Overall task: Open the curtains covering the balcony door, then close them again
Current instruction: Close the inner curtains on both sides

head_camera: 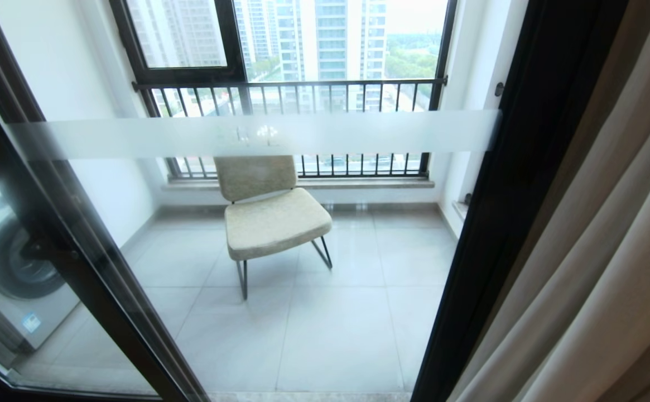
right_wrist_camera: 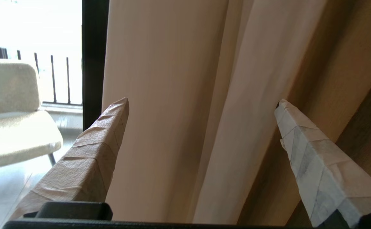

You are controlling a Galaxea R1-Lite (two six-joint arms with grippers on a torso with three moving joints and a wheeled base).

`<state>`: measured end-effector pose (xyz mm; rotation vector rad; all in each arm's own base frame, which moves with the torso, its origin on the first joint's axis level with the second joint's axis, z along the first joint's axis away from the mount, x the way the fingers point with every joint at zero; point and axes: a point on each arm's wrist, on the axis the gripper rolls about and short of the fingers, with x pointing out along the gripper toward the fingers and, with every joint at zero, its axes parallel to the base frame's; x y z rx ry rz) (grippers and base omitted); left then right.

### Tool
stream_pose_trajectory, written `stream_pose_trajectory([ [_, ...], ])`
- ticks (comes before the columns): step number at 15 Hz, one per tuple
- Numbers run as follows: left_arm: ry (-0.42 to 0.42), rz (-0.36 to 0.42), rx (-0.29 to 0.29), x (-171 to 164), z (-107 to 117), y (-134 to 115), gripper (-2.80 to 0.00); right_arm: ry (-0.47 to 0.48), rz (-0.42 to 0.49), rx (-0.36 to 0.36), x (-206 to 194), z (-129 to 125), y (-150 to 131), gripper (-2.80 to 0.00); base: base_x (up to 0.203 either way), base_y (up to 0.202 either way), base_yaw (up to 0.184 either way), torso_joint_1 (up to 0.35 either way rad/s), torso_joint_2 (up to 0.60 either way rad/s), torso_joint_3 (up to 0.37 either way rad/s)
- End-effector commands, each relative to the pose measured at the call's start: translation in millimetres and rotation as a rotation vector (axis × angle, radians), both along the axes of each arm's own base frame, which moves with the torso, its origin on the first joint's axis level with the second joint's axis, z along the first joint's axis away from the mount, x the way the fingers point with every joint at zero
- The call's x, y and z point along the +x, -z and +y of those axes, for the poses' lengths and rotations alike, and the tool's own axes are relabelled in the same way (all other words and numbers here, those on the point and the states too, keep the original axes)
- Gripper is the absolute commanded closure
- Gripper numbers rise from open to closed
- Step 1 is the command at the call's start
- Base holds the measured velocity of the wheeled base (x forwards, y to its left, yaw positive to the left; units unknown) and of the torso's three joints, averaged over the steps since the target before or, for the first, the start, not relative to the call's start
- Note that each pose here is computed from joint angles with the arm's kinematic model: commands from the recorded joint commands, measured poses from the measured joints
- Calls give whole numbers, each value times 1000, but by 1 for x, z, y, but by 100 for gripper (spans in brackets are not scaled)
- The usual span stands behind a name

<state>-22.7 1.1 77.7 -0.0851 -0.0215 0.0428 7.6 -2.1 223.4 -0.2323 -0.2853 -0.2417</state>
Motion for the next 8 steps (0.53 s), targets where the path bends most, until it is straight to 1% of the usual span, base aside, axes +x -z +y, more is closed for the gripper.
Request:
stream_pose_trajectory([
  [1,-1,0,-1,0,0,0,0,12,-96,-39,-14,2,-3,-280,0,0,0,0,0,0],
  [4,-1,0,-1,0,0,0,0,29,-183,-83,-19,3,-10,-280,0,0,0,0,0,0],
  [5,-1,0,-1,0,0,0,0,30,-191,-85,-19,3,-12,-280,0,0,0,0,0,0],
  [6,-1,0,-1,0,0,0,0,30,-181,-83,-16,3,-13,-280,0,0,0,0,0,0],
  [8,-1,-1,-1,0,0,0,0,38,-131,-65,-2,0,-17,-280,0,0,0,0,0,0],
])
